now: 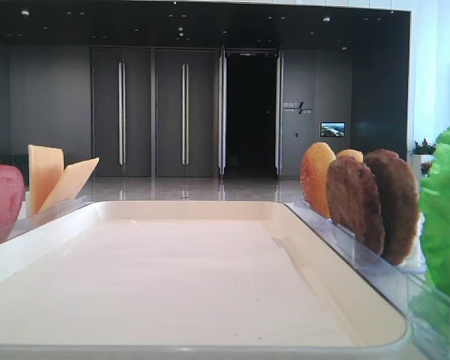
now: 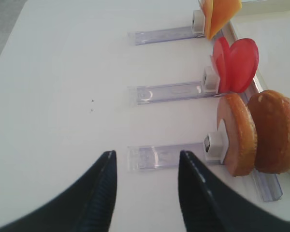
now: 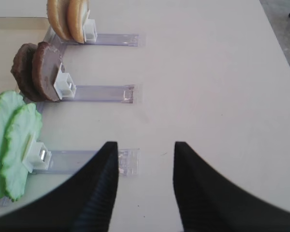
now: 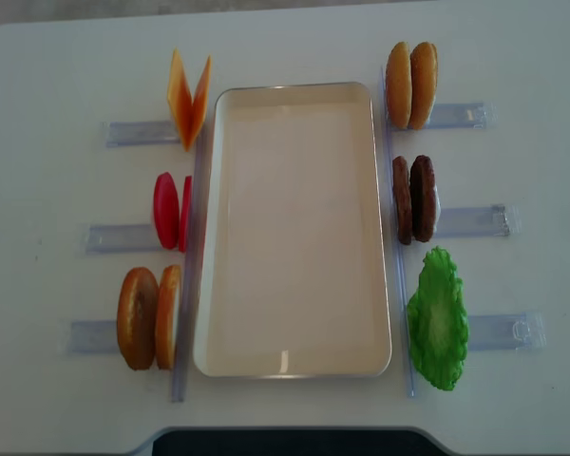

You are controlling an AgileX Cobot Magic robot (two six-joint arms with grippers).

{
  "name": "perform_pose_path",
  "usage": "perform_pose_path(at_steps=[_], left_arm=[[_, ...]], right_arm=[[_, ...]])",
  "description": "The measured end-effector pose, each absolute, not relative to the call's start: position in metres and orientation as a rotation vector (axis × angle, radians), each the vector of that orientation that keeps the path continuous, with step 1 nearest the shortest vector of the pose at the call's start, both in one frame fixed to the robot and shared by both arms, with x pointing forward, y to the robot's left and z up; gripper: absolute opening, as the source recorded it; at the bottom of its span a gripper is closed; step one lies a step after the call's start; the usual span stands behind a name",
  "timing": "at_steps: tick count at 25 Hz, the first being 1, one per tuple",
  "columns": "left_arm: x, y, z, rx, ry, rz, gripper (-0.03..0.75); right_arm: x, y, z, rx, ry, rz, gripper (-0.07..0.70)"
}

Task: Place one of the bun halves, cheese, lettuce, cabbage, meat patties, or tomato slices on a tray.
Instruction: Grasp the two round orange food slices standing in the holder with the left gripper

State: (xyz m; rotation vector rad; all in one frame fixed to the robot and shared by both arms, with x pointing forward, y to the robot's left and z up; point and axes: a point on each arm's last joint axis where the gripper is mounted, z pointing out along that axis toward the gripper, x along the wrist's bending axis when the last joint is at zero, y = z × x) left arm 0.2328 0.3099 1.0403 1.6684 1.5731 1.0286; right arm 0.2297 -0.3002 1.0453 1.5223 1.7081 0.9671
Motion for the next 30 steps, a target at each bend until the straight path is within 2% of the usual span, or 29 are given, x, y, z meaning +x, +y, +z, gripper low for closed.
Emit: perform_pose_path(at_steps=[15,21,30], left_arm=[[0.232,0.31,1.042,1.666,1.591,1.014,0.328],[0.244,0.31,1.05,1.785,1.749,0.859,0.328],[0.296,0.307,1.081,1.868,1.939,0.633,0.328]], right_arm=[[0.23,-0.3,1.045,1.523,1.708,0.967,0.295],[0.23,-0.3,1.045,1.523,1.708,0.967,0.293],[0.23,-0.3,1.045,1.523,1.708,0.967,0.293]])
